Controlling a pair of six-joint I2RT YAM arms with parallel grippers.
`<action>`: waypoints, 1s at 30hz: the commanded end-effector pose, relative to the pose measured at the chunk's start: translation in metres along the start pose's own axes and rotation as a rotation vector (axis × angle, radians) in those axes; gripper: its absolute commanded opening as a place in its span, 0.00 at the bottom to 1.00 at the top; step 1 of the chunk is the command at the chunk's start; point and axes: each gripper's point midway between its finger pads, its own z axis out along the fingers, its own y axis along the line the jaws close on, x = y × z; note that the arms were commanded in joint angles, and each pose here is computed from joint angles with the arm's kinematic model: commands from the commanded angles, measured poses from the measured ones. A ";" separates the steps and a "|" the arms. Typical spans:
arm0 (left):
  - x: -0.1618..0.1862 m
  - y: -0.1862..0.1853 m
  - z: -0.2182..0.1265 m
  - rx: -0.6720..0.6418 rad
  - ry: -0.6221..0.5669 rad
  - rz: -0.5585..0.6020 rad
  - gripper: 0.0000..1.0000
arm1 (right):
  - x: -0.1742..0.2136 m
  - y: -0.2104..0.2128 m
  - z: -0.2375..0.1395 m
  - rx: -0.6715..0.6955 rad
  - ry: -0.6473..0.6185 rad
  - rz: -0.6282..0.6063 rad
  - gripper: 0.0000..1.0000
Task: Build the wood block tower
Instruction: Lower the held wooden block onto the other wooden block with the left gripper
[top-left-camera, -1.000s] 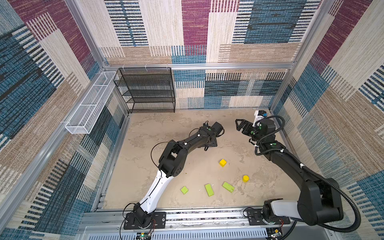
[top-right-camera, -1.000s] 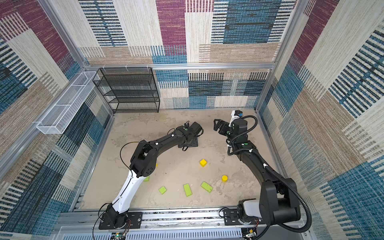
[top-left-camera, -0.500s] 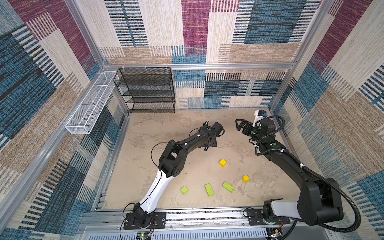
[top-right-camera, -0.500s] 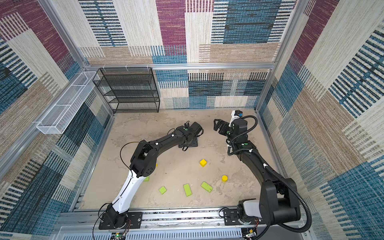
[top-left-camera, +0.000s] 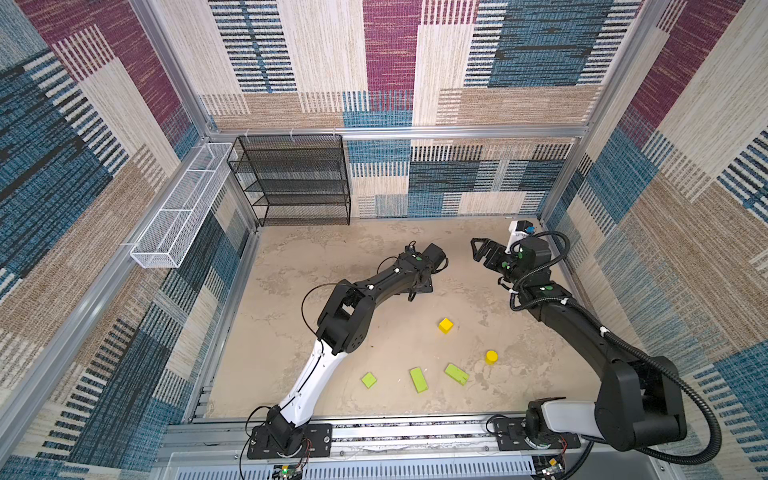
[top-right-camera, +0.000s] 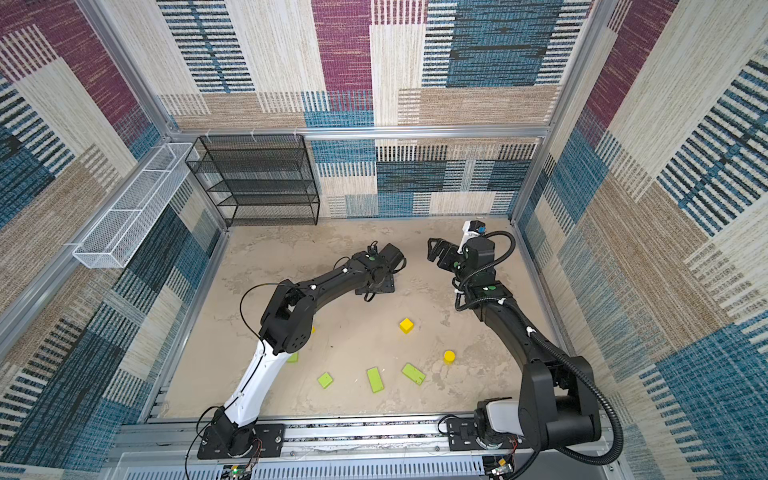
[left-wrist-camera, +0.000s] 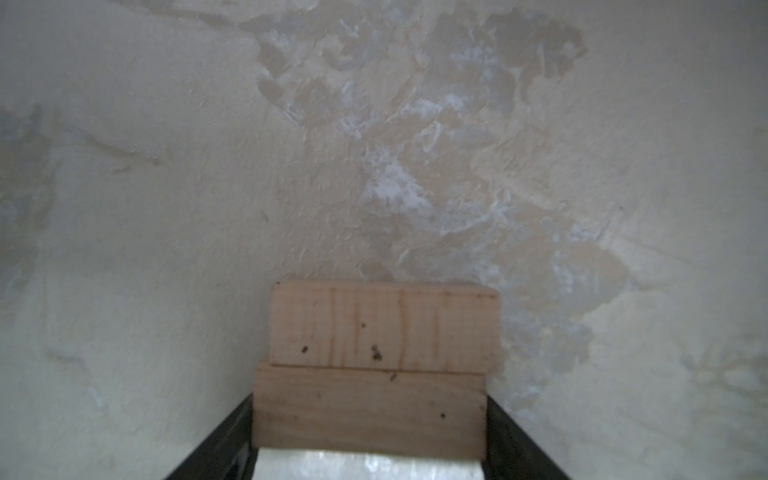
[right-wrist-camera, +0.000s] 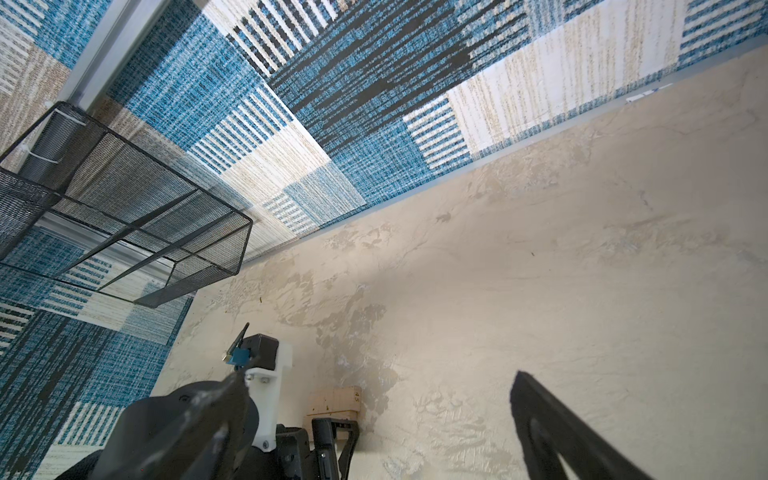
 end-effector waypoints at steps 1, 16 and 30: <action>0.009 0.011 0.004 -0.047 0.036 0.029 0.83 | -0.009 0.007 0.000 -0.032 -0.033 0.001 0.99; 0.013 0.000 0.005 -0.002 0.065 0.026 0.82 | -0.008 0.007 0.000 -0.031 -0.032 0.001 0.99; 0.013 -0.001 0.006 0.002 0.068 0.026 0.84 | -0.007 0.006 0.001 -0.030 -0.028 0.004 0.99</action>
